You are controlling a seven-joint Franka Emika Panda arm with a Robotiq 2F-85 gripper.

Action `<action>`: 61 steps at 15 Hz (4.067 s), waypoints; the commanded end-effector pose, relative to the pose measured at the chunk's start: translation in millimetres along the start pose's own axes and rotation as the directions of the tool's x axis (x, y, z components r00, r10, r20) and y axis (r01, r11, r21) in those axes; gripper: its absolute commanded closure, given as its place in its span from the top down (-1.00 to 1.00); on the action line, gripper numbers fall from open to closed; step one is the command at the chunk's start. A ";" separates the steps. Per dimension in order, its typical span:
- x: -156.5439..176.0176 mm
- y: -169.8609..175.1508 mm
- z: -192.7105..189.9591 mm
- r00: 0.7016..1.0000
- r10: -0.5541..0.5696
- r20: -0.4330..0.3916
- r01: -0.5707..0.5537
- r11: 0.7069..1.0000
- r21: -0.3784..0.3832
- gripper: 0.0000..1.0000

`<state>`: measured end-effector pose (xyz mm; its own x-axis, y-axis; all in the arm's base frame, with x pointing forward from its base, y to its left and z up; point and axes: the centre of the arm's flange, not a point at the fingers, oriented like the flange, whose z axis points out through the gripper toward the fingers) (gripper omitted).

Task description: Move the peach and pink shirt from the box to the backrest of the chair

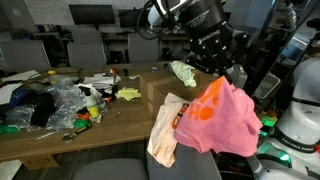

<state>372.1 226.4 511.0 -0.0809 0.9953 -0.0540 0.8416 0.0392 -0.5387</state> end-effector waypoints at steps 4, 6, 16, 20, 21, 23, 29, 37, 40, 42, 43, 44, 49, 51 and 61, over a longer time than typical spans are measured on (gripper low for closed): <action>14.2 11.9 -5.7 0.998 0.052 -0.022 -0.053 0.997 -0.057 -0.98; 14.4 17.5 -6.2 0.997 0.067 -0.028 -0.069 0.996 -0.064 -0.98; 7.6 42.6 3.5 0.988 0.145 -0.052 -0.151 0.980 -0.128 -0.98; 2.3 51.4 16.3 0.983 0.185 -0.004 -0.184 0.972 -0.143 -0.98; 0.2 50.7 18.8 0.981 0.192 0.014 -0.188 0.971 -0.147 -0.98; -3.5 51.0 24.8 0.978 0.202 0.044 -0.193 0.969 -0.154 -0.98; -12.7 58.7 37.5 0.956 0.277 0.091 -0.254 0.945 -0.207 -0.98; -22.9 75.4 47.0 0.911 0.405 0.082 -0.367 0.884 -0.290 -0.98; -30.5 78.8 50.0 0.884 0.459 0.083 -0.413 0.853 -0.318 -0.98; -33.9 79.4 50.2 0.869 0.488 0.079 -0.439 0.836 -0.329 -0.98; -35.3 80.2 50.6 0.862 0.500 0.078 -0.451 0.828 -0.333 -0.98; -36.0 80.5 50.8 0.857 0.509 0.077 -0.458 0.823 -0.336 -0.98; -37.7 80.1 50.4 0.836 0.545 0.066 -0.491 0.796 -0.353 -0.27; -38.2 80.5 50.1 0.829 0.555 0.067 -0.499 0.789 -0.359 0.05; -71.0 79.5 15.7 0.681 0.730 0.056 -0.573 0.580 -0.580 1.00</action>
<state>428.8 173.7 437.9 0.4424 0.7600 -0.4762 0.8794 -0.4717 0.0641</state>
